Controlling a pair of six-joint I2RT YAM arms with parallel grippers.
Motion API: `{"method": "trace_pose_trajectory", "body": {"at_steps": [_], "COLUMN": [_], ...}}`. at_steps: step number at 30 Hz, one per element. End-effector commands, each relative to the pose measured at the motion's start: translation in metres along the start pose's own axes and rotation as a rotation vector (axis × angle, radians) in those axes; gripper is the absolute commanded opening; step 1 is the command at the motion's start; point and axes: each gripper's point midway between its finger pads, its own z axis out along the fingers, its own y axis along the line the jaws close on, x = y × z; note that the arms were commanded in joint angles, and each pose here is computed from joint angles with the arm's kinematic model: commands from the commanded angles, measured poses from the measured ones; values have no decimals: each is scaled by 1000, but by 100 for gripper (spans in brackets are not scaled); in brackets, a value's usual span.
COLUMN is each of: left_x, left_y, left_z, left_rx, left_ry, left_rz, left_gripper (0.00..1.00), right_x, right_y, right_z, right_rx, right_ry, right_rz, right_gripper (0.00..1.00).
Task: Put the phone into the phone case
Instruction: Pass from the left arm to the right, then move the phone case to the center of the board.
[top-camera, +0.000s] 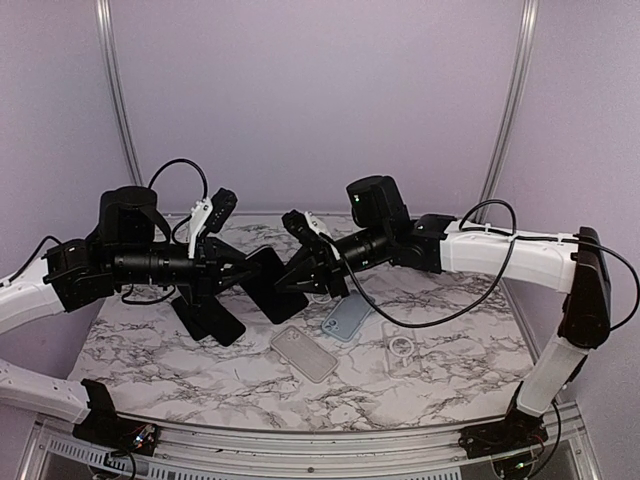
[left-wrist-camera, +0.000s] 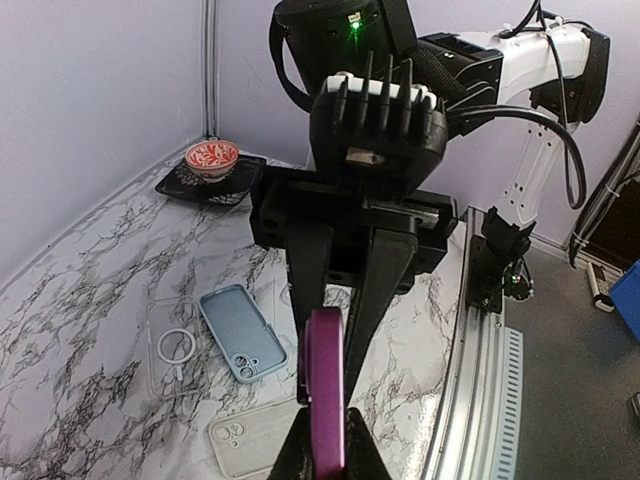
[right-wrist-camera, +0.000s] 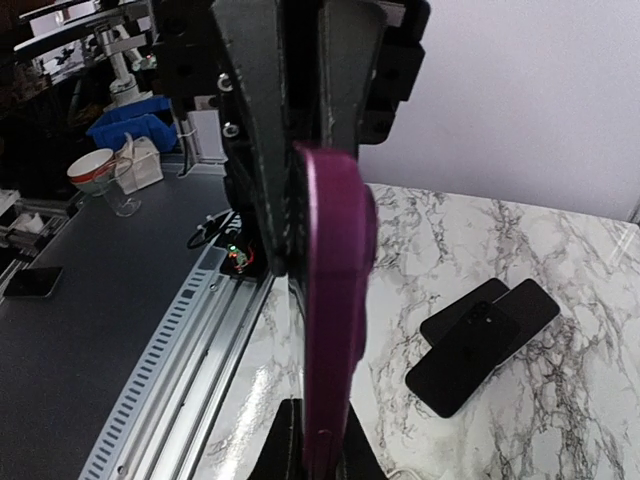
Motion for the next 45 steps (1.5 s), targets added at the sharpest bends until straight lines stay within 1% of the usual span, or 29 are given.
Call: {"method": "trace_pose_trajectory", "body": {"at_steps": [1,3,4,5,6,7,8,10,11,13,15,18,19,20,21,24,27,29,33,38,42,45], "left_x": [-24,-21,-19,-15,-9,-1,10,40,55,89,122,171,187,200,211,233,248,257,268,279,283,286], "left_y": [-9,-5,4,16,32,49,75,104,113,118,115,104,101,100,99,99,96,92,88,88,91,84], "left_z": [-5,-3,-3,-4,-5,-8,-15,-23,-24,-16,0,23,28,31,34,41,54,62,76,88,97,104], "left_rx": [40,15,-33,-100,-193,-290,-445,-626,-683,-713,-675,-595,-577,-569,-566,-557,-516,-483,-443,-422,-421,-379], "left_ry": [-68,-62,-61,-59,-55,-45,-30,41,88,185,272,423,470,505,536,595,615,628,653,665,674,682], "left_rz": [22,12,-6,-26,-53,-79,-108,-179,-204,-250,-310,-381,-399,-415,-424,-432,-436,-445,-473,-468,-452,-476], "left_gripper": [0,0,21,54,75,88,90,89,88,82,69,41,34,30,28,27,27,25,20,20,20,19], "right_x": [-3,-1,2,9,18,30,43,75,89,109,124,150,157,159,162,177,198,205,202,204,199,195], "right_y": [4,0,-8,-22,-32,-42,-53,-72,-75,-74,-77,-82,-83,-83,-83,-71,-62,-57,-50,-32,-27,-29], "right_z": [-1,-2,-3,-6,-9,-15,-22,-40,-46,-51,-57,-73,-78,-80,-79,-63,-56,-52,-41,-22,-26,-36], "right_rx": [-19,8,58,135,187,240,293,426,480,535,611,738,770,791,799,754,785,780,765,673,675,723], "right_ry": [-10,-5,10,42,76,111,144,212,250,278,294,382,408,414,412,426,498,509,506,494,475,468], "right_rz": [45,71,100,140,188,250,317,461,496,562,625,714,730,745,761,796,798,811,789,826,854,852], "right_gripper": [0,0,0,0,0,0,0,0,0,0,0,0,0,0,0,0,0,0,0,0,0,0]}}
